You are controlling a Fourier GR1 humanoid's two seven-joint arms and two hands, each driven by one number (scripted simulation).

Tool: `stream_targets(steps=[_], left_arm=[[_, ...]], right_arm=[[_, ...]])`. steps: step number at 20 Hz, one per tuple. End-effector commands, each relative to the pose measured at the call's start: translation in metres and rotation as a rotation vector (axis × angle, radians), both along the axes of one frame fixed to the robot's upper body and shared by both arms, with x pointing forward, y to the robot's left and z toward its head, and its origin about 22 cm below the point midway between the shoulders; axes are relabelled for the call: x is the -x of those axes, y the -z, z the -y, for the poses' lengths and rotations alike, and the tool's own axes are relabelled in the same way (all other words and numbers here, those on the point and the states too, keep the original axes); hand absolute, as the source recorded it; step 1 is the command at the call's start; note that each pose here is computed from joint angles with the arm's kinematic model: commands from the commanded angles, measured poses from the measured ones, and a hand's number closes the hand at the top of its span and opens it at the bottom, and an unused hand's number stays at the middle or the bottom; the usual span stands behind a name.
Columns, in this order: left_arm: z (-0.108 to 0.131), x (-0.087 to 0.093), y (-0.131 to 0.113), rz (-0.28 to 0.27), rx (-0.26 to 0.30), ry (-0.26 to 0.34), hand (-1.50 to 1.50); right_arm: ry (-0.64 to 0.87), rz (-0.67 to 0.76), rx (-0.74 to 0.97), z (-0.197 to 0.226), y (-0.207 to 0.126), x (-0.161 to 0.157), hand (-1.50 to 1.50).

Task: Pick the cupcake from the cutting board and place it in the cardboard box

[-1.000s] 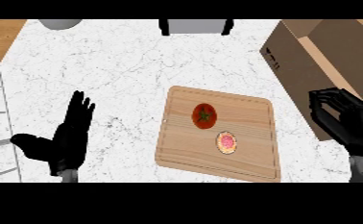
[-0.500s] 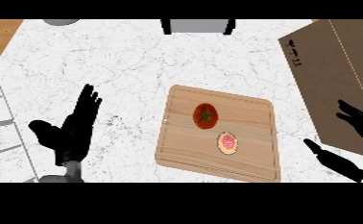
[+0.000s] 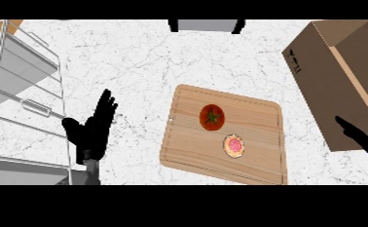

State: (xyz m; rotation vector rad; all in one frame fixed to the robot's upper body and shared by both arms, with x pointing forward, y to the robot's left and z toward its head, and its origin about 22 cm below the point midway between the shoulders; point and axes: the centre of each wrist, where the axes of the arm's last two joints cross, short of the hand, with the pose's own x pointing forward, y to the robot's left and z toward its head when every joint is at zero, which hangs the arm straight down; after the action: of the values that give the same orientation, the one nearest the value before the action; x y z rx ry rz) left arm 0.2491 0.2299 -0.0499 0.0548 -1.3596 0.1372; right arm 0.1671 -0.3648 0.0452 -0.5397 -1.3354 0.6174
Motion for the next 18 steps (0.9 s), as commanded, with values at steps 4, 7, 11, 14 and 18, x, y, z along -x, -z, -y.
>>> stream_targets(steps=[4, 7, 11, 14, 18], left_arm=[[-0.01, -0.035, -0.061, 0.199, -0.047, 0.032, 0.0], [-0.006, -0.036, -0.06, 0.185, -0.042, 0.052, 0.0], [-0.005, -0.032, -0.052, 0.191, -0.044, 0.057, 0.0], [-0.004, -0.044, -0.059, 0.2, -0.039, 0.049, 0.0], [-0.001, -0.04, -0.05, 0.19, -0.04, 0.05, 0.0]], right_arm=[[-0.061, -0.114, -0.05, -0.035, -0.037, -0.006, -1.5], [-0.087, -0.13, -0.076, -0.057, -0.043, -0.005, -1.5], [-0.072, -0.125, -0.075, -0.068, -0.061, -0.012, -1.5], [-0.043, -0.167, -0.031, -0.075, -0.057, -0.009, -1.5], [-0.017, -0.196, -0.052, -0.088, -0.06, -0.011, -1.5]])
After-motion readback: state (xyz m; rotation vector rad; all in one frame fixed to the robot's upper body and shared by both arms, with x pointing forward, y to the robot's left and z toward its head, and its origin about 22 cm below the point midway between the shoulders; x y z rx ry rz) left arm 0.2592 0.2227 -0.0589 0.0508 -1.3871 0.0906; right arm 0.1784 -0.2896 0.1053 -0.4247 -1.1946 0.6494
